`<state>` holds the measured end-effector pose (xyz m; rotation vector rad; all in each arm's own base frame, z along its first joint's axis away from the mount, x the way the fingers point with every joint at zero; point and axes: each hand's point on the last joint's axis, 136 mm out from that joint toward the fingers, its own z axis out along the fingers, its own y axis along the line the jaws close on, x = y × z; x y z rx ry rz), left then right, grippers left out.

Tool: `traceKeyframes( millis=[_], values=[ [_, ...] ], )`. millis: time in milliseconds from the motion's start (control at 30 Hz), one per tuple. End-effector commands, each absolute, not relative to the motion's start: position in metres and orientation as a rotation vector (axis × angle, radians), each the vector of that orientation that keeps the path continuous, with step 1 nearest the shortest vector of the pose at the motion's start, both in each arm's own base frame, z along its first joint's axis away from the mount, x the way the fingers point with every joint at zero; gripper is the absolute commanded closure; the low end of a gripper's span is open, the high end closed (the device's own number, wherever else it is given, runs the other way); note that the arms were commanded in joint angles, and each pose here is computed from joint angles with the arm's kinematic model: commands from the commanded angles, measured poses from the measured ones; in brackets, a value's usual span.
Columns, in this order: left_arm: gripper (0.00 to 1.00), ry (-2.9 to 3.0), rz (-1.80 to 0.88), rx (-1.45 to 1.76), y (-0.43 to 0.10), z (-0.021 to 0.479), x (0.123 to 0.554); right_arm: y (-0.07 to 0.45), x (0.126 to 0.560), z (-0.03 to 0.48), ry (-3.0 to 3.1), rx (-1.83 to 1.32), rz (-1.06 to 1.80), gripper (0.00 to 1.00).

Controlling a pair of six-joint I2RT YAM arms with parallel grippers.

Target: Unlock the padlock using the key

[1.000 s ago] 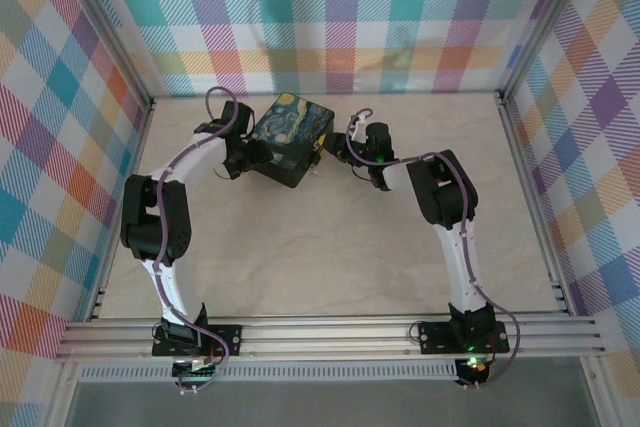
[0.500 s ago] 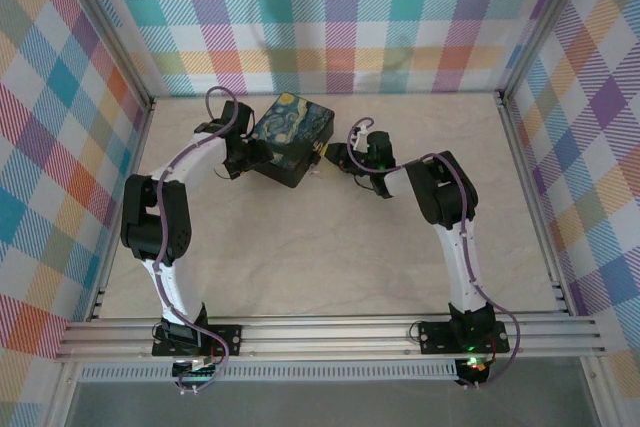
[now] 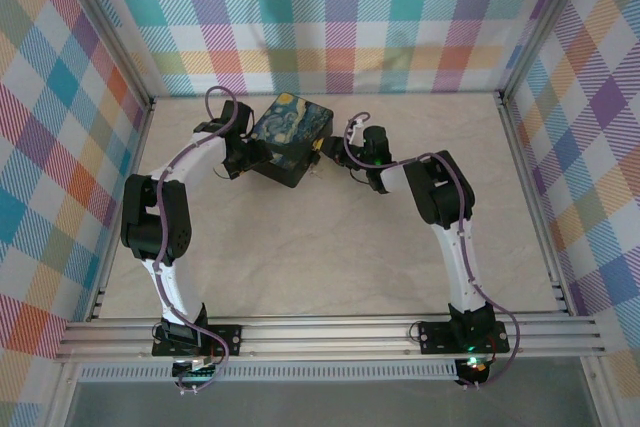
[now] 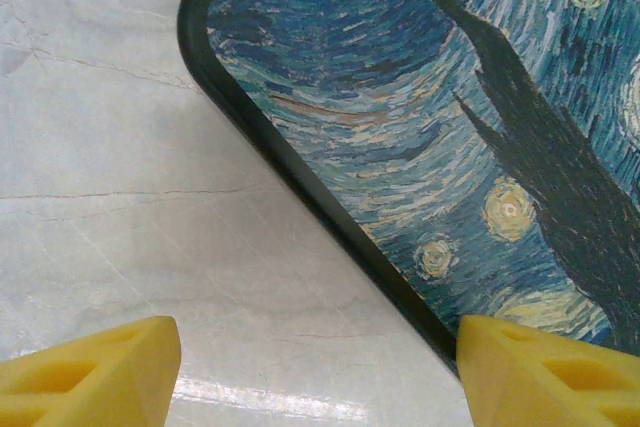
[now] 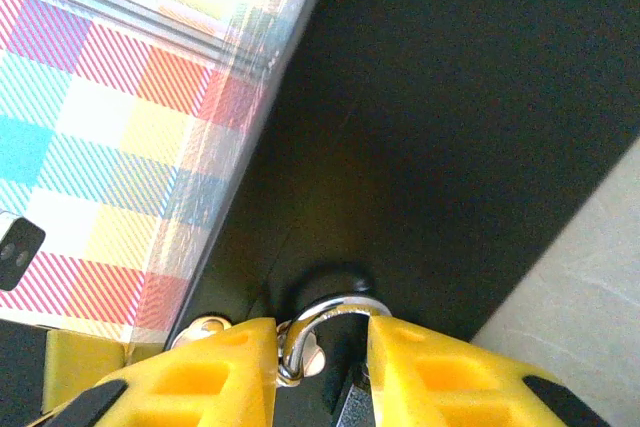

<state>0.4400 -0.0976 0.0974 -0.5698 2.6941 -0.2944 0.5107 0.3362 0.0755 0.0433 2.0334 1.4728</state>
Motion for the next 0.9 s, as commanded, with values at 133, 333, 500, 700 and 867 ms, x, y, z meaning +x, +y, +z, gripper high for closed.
traceKeyframes(
  millis=[133, 333, 500, 700, 867],
  values=[
    [0.28, 2.827, -0.135, -0.619, -0.072, 0.068, 0.415, 0.339, 0.509, 0.062, 2.063, 0.054, 1.469, 0.71],
    [0.28, 2.826, -0.129, -0.628, -0.067, 0.069, 0.415, 0.335, 0.511, 0.055, 2.062, 0.11, 1.483, 0.74],
    [0.28, 2.825, -0.089, -0.655, -0.049, 0.071, 0.416, 0.326, 0.509, 0.057, 2.074, 0.122, 1.444, 0.73],
    [0.28, 2.843, 0.026, -0.622, -0.034, 0.066, 0.417, 0.322, 0.507, 0.074, 2.061, 0.069, 1.422, 0.68],
    [0.28, 2.832, 0.06, -0.683, -0.008, 0.066, 0.418, 0.327, 0.494, 0.084, 2.111, -0.107, 1.374, 0.67]
  ],
)
